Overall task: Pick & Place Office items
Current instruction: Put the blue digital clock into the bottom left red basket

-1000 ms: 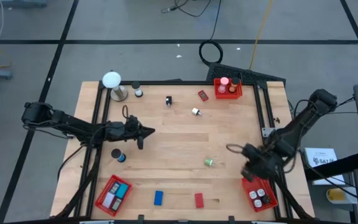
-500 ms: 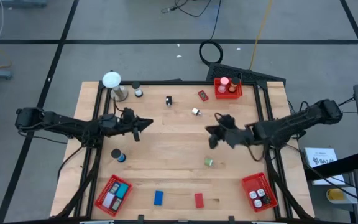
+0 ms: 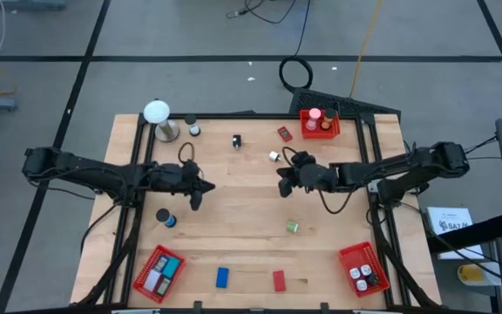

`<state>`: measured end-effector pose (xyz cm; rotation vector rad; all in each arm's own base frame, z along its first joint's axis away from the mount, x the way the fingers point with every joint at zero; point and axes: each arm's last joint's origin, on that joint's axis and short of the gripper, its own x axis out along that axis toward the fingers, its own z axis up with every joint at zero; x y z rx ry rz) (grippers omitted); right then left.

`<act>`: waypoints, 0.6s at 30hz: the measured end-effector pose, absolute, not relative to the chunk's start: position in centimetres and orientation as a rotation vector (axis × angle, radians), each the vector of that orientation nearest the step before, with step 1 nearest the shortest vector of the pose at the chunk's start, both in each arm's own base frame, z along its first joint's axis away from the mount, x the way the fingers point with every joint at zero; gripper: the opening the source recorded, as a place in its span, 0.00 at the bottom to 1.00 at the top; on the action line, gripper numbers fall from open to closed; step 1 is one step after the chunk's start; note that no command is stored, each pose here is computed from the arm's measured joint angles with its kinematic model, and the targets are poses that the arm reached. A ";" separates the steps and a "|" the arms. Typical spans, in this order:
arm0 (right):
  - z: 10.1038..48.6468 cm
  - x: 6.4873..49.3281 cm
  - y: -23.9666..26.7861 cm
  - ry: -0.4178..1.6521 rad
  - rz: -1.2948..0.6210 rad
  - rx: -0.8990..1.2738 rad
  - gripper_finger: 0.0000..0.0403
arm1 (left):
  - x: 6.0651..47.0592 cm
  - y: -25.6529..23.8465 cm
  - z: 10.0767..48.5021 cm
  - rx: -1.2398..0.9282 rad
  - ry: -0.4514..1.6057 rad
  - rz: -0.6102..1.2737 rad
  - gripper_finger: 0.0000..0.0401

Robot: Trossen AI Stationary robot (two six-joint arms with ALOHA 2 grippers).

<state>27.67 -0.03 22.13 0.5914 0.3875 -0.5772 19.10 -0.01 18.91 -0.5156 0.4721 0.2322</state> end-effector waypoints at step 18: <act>21.3 26.9 -1.7 0.628 -0.438 0.291 0.04 | 25.4 -9.1 21.3 -0.756 0.877 0.357 0.04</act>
